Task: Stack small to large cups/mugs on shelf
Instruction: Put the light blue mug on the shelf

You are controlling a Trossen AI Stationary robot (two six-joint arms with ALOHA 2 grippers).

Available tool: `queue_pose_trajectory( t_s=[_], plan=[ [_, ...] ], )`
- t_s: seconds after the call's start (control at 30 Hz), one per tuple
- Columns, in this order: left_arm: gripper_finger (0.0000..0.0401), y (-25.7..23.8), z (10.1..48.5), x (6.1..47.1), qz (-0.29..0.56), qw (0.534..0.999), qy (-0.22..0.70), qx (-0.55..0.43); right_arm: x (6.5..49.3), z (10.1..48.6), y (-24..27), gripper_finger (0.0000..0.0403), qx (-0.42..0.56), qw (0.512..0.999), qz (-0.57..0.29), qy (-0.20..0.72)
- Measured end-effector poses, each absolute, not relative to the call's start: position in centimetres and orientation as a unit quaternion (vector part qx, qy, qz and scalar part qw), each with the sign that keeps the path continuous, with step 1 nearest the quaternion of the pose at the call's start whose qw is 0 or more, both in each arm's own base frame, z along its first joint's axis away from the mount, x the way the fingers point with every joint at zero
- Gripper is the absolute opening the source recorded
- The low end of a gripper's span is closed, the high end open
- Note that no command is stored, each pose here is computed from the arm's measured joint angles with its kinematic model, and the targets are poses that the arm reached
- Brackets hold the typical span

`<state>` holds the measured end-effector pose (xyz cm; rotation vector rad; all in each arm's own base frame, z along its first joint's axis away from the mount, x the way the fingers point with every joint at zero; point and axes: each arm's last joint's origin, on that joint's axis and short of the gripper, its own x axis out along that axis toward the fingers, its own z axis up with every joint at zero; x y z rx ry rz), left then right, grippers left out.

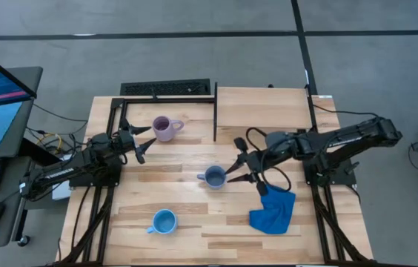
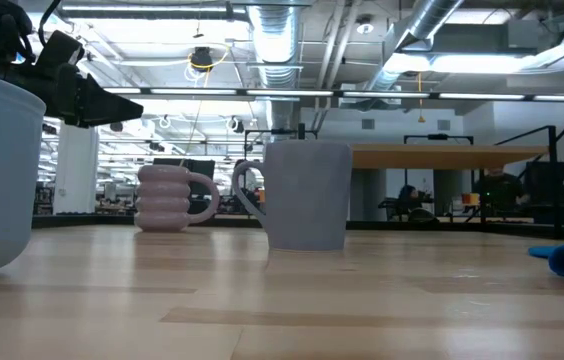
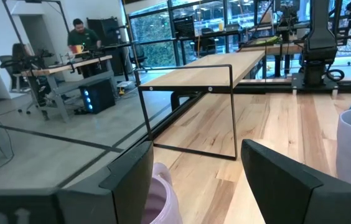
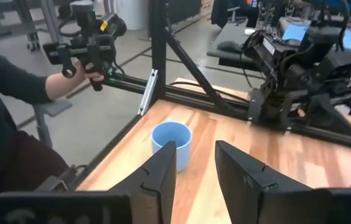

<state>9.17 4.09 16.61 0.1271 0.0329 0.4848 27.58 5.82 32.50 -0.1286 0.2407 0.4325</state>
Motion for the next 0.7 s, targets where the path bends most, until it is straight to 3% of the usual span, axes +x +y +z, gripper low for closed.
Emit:
queue_pose_trajectory(
  t_s=[0.47,0.7],
  plan=[
    [0.0235,4.07,16.59,9.19,0.236,0.972,-0.001,-0.009,27.57,32.45,5.79,0.0136,-0.043,0.968,0.211,0.126],
    [0.0235,4.06,16.6,9.18,0.236,0.971,0.009,0.033,27.57,32.45,5.78,0.0137,-0.043,0.968,0.211,0.125]
  ],
)
